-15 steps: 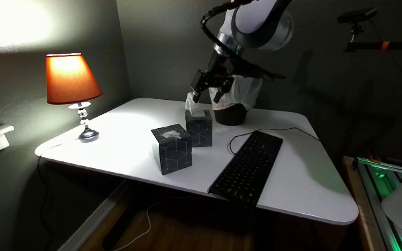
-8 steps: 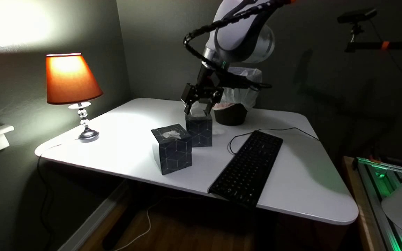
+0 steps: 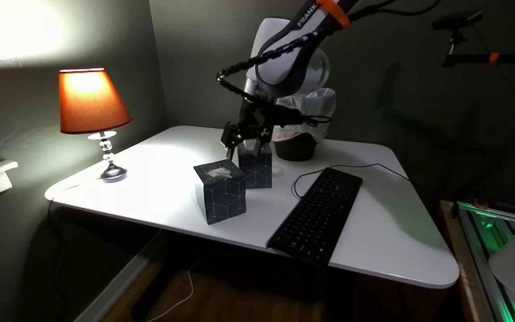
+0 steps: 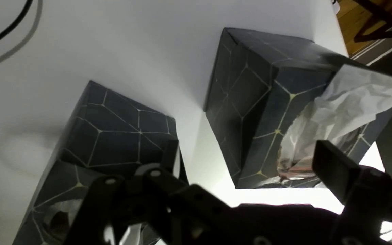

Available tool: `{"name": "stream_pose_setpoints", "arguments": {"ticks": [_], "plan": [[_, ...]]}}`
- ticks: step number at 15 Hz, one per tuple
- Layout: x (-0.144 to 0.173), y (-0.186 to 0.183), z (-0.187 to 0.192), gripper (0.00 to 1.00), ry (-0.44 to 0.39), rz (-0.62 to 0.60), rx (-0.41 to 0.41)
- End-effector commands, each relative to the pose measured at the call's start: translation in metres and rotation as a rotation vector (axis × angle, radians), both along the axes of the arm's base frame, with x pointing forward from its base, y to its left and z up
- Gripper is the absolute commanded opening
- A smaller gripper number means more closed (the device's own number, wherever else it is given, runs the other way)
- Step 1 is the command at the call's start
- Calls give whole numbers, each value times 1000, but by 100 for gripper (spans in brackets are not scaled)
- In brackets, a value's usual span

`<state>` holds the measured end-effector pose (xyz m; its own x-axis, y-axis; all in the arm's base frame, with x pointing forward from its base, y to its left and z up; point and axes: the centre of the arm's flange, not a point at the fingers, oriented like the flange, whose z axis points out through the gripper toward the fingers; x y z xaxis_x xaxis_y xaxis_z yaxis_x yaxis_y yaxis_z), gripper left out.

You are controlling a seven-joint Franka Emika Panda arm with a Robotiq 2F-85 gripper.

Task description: Put the left box on the right box

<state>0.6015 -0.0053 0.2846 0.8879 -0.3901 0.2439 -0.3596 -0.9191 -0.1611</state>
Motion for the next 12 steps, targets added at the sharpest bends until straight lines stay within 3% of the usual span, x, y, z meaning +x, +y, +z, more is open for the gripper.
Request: {"name": "stream_pose_setpoints", "arguments": {"ticks": [1, 10, 12], "plan": [[21, 11, -7, 100, 27, -16, 3], [44, 14, -26, 100, 105, -46, -3], [47, 14, -29, 92, 114, -45, -2]]}}
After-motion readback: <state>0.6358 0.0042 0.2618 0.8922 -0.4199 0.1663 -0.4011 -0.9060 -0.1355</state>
